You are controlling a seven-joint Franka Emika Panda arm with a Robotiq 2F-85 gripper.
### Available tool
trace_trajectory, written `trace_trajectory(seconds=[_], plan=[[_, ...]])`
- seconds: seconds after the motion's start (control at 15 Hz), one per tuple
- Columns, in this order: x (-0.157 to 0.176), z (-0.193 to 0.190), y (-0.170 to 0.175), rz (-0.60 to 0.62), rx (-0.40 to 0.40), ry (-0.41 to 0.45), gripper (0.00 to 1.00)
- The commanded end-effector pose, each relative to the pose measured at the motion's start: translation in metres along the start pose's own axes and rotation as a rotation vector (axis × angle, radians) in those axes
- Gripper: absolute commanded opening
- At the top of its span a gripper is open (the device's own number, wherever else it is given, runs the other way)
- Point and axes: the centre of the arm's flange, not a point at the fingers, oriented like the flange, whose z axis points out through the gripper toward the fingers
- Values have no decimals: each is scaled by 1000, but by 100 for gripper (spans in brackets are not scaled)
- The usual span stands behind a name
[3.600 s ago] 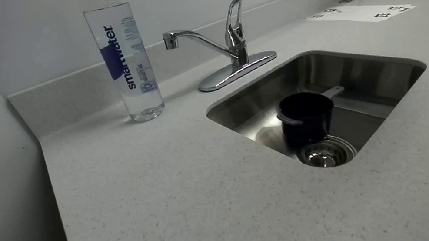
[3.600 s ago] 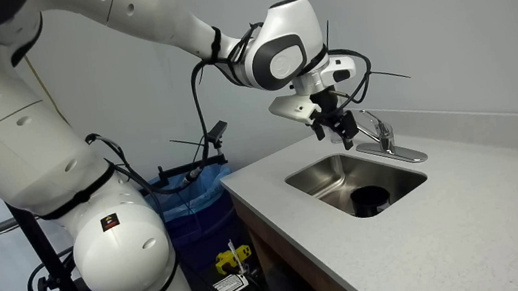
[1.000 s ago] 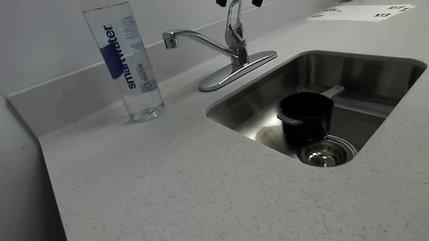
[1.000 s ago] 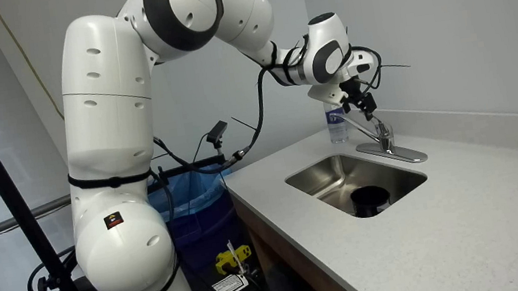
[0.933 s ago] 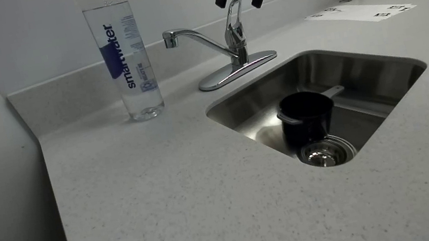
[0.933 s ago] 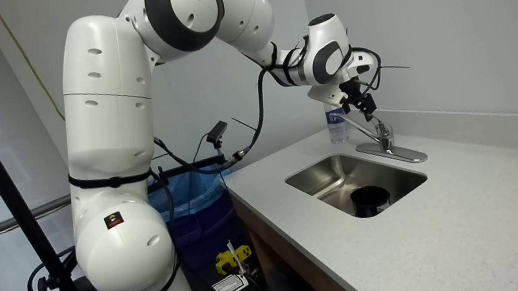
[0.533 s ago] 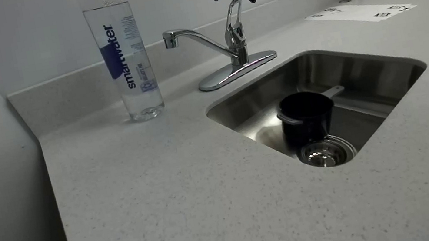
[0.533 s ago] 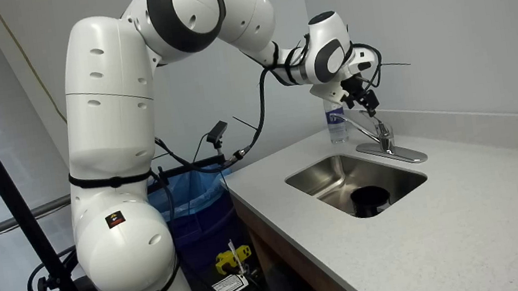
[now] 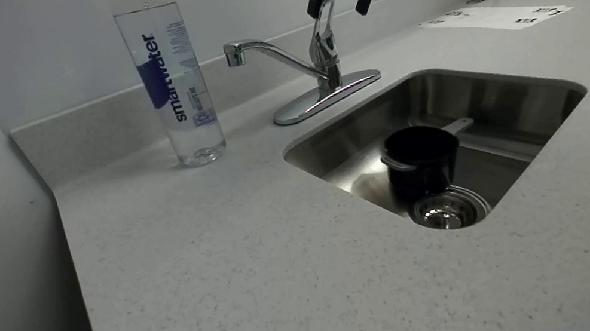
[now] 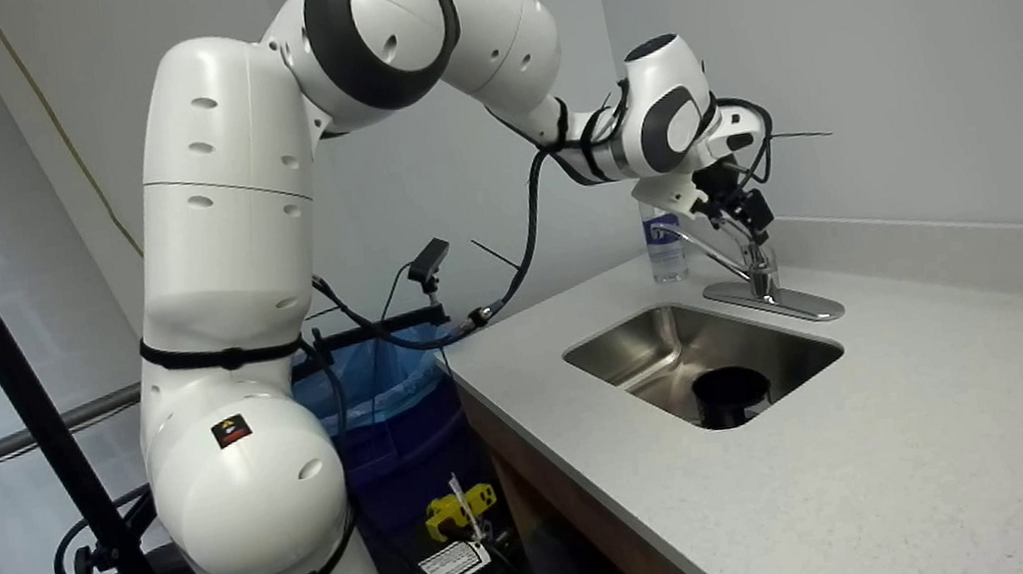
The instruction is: Push down the handle of the tap
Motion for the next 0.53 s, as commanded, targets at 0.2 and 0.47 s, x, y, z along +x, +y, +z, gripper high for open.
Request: trace_trajectory(seconds=[0.2,0.47], plan=[[-1,17,9,11,-70,6,100],[-15,20,28,-4,-113,-39,100]])
